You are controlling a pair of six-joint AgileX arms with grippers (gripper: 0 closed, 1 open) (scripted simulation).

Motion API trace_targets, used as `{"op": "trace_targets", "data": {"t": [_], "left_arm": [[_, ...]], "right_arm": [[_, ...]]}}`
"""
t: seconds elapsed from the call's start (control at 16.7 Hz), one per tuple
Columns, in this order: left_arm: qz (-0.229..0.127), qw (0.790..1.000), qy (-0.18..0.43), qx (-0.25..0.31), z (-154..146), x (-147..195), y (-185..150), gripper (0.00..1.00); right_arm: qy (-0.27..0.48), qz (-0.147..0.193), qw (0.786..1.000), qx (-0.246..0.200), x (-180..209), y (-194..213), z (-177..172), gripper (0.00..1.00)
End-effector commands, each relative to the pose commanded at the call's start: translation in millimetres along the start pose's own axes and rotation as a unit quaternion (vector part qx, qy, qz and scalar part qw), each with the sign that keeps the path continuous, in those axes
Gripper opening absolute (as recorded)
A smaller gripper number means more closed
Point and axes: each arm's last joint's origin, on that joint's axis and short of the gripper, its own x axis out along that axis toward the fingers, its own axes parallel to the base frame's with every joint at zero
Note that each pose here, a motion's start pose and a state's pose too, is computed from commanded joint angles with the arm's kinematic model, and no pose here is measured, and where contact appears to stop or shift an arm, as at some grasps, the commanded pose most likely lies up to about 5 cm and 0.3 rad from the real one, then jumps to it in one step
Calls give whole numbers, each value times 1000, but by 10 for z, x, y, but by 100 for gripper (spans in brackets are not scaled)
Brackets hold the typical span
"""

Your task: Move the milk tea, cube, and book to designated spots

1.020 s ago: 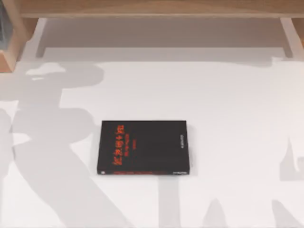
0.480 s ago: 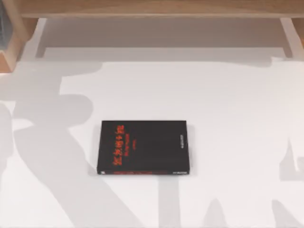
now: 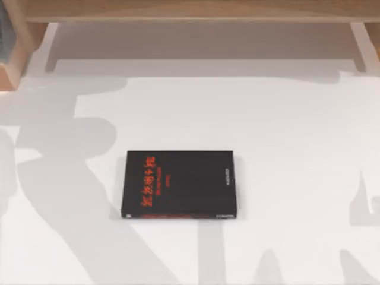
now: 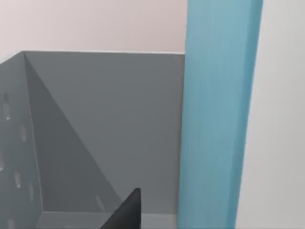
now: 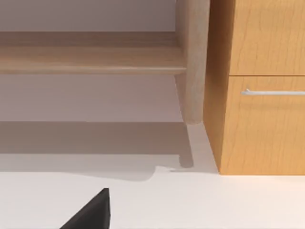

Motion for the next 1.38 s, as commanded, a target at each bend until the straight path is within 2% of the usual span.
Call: {"op": "trace_targets", "data": {"t": [0.48, 1.38], "left_arm": [[0, 1000, 0, 0, 0, 0, 0, 2], [2, 1000, -1, 1, 109, -109, 10, 0]], "right_arm": [[0, 0, 1000, 0, 0, 0, 0, 100], [0, 0, 1000, 0, 0, 0, 0, 100]]}}
